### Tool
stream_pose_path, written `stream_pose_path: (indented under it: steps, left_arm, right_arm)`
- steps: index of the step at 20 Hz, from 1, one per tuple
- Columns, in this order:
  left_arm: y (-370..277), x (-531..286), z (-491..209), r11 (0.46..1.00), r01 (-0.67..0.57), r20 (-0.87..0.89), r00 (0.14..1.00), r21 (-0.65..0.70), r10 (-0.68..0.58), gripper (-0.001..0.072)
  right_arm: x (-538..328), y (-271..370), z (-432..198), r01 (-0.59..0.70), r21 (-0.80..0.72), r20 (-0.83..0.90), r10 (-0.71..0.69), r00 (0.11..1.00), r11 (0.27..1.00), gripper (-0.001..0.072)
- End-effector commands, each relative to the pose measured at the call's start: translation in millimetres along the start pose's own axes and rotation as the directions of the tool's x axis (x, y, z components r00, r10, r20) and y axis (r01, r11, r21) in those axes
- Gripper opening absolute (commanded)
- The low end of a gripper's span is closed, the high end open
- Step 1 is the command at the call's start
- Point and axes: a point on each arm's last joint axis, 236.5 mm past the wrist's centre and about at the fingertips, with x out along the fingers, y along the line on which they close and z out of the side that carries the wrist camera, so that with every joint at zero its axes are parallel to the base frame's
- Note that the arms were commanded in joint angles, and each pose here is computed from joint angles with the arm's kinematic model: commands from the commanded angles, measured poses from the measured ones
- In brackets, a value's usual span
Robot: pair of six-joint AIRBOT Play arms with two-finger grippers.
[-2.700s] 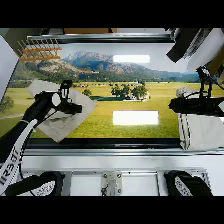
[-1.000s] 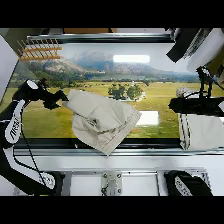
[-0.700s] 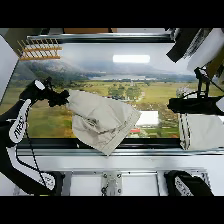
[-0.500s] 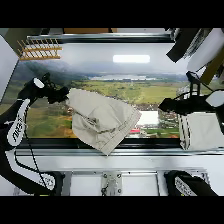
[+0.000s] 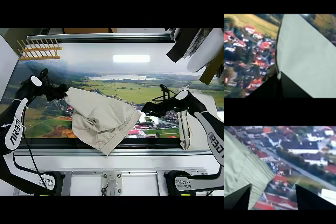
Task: Fold the clothes and pants, and hang the long-sleeved shirts on hangers.
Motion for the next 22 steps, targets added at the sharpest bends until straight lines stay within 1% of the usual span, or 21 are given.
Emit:
stream_pose_path:
  steps: [1, 4, 5, 6, 7, 8, 9, 11, 13, 15, 17, 18, 20, 22]
  left_arm:
    - [-1, -1, 0, 1.000, 0.001, 0.000, 1.000, 0.000, -0.001, 0.0004]
    - [-1, -1, 0, 1.000, 0.001, 0.000, 1.000, 0.000, -0.001, 0.0004]
    - [-1, -1, 0, 1.000, 0.001, -0.001, 1.000, 0.000, -0.001, 0.0004]
    - [-1, -1, -1, 1.000, 0.001, -0.005, 1.000, 0.000, -0.001, 0.0004]
    - [-1, -2, -3, 1.000, 0.002, -0.011, 1.000, 0.001, -0.002, 0.0004]
    - [-3, -7, -2, 1.000, 0.003, -0.005, 1.000, 0.005, -0.003, 0.0004]
    - [-8, -18, 5, 1.000, 0.009, 0.027, 1.000, 0.014, -0.009, 0.0003]
    - [-30, -67, 38, 0.998, 0.034, 0.181, 0.983, 0.059, -0.044, 0.0003]
    - [-70, -153, 76, 0.985, 0.063, 0.372, 0.921, 0.159, -0.118, 0.0003]
    - [-113, -260, 94, 0.962, 0.075, 0.544, 0.812, 0.261, -0.211, 0.0003]
    - [-147, -367, 87, 0.937, 0.071, 0.676, 0.675, 0.341, -0.297, 0.0003]
    - [-160, -417, 74, 0.924, 0.063, 0.723, 0.603, 0.377, -0.336, 0.0004]
    - [-176, -491, 40, 0.902, 0.044, 0.775, 0.495, 0.430, -0.393, 0.0003]
    - [-182, -541, 5, 0.886, 0.027, 0.804, 0.408, 0.462, -0.432, 0.0003]
  right_arm:
    - [36, 20, 1, -0.049, -0.039, -0.053, 0.047, 0.998, 0.998, 0.0595]
    - [53, 33, -1, -0.056, -0.076, -0.088, 0.049, 0.995, 0.996, 0.0588]
    - [56, 37, -2, -0.058, -0.088, -0.094, 0.049, 0.994, 0.994, 0.0545]
    - [57, 40, -2, -0.062, -0.116, -0.094, 0.051, 0.994, 0.991, 0.0317]
    - [55, 43, -1, -0.067, -0.144, -0.093, 0.053, 0.994, 0.987, 0.0068]
    - [50, 48, 3, -0.071, -0.162, -0.084, 0.058, 0.995, 0.984, 0.0019]
    - [40, 53, 11, -0.066, -0.191, -0.062, 0.055, 0.997, 0.979, 0.0018]
    - [-5, 76, 37, -0.023, -0.312, 0.018, 0.030, 0.999, 0.950, 0.0018]
    - [-75, 120, 62, 0.010, -0.439, 0.130, 0.053, 0.990, 0.898, 0.0018]
    - [-161, 175, 74, 0.047, -0.549, 0.267, 0.122, 0.956, 0.835, 0.0018]
    - [-244, 227, 67, 0.110, -0.631, 0.409, 0.208, 0.889, 0.768, 0.0018]
    - [-283, 248, 56, 0.140, -0.651, 0.470, 0.252, 0.846, 0.746, 0.0018]
    - [-338, 276, 27, 0.183, -0.675, 0.545, 0.316, 0.776, 0.715, 0.0018]
    - [-376, 291, -3, 0.203, -0.680, 0.591, 0.363, 0.720, 0.705, 0.0018]
